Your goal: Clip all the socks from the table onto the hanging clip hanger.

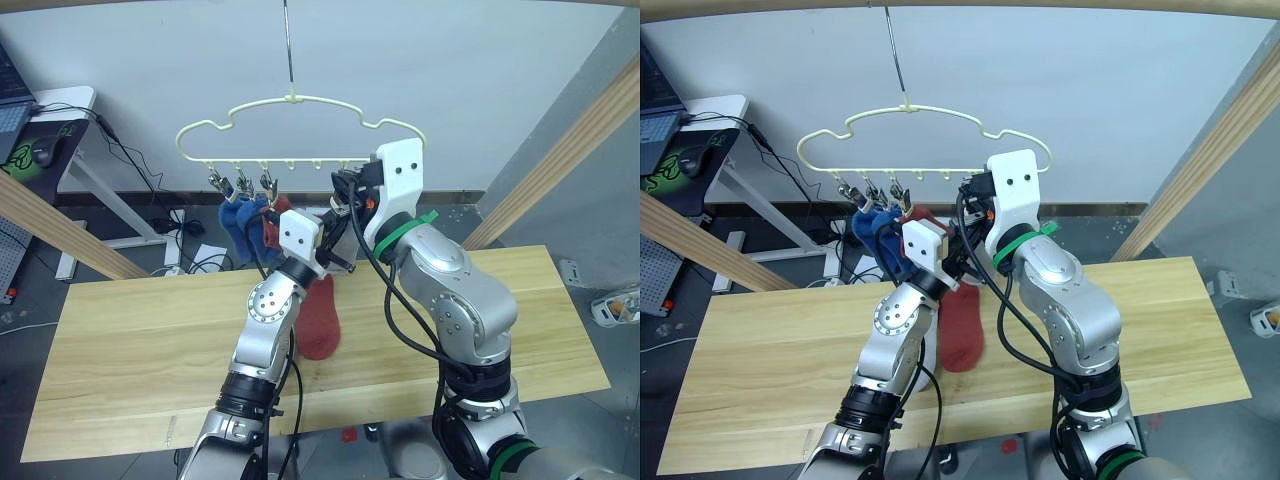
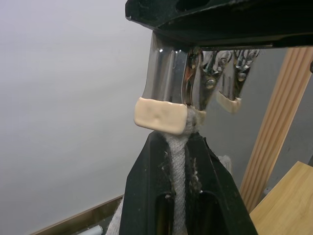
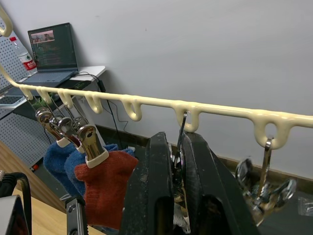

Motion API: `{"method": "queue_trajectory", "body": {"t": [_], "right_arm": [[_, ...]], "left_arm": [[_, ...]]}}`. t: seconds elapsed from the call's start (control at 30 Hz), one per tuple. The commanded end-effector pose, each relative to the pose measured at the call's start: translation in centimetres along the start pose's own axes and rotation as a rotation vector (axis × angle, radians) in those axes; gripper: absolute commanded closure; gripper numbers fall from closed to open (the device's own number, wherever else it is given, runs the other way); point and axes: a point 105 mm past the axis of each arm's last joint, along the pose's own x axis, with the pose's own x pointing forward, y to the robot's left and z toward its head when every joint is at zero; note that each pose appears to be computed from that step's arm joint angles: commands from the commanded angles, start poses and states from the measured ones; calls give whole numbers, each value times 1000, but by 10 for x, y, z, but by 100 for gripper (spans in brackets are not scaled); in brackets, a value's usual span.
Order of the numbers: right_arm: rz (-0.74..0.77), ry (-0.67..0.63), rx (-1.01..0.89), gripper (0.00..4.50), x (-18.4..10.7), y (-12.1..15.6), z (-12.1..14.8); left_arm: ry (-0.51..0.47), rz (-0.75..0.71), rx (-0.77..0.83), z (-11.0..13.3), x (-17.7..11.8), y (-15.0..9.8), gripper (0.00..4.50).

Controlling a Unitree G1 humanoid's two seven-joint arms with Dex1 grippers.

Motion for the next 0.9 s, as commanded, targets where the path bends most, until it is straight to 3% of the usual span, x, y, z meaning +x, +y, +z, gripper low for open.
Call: {"method": "queue_trajectory", "body": {"t": [0.03, 0.07, 0.37, 0.7, 0.9], "right_arm": [[16, -49, -15, 450, -5, 6, 10], [15, -49, -13, 450, -5, 6, 10], [21, -42, -8, 130, -6, 6, 8], [51, -44, -22, 130, -16, 5, 9], [56, -36, -37, 127, -21, 2, 7]], "left_arm": [[-85, -16, 7, 22, 4, -5, 448], [-85, -16, 8, 22, 5, -5, 448], [-81, -14, 14, 21, 5, -5, 450], [-82, -22, 32, 20, 6, -4, 450], [-70, -35, 32, 20, 0, -1, 274]]}}
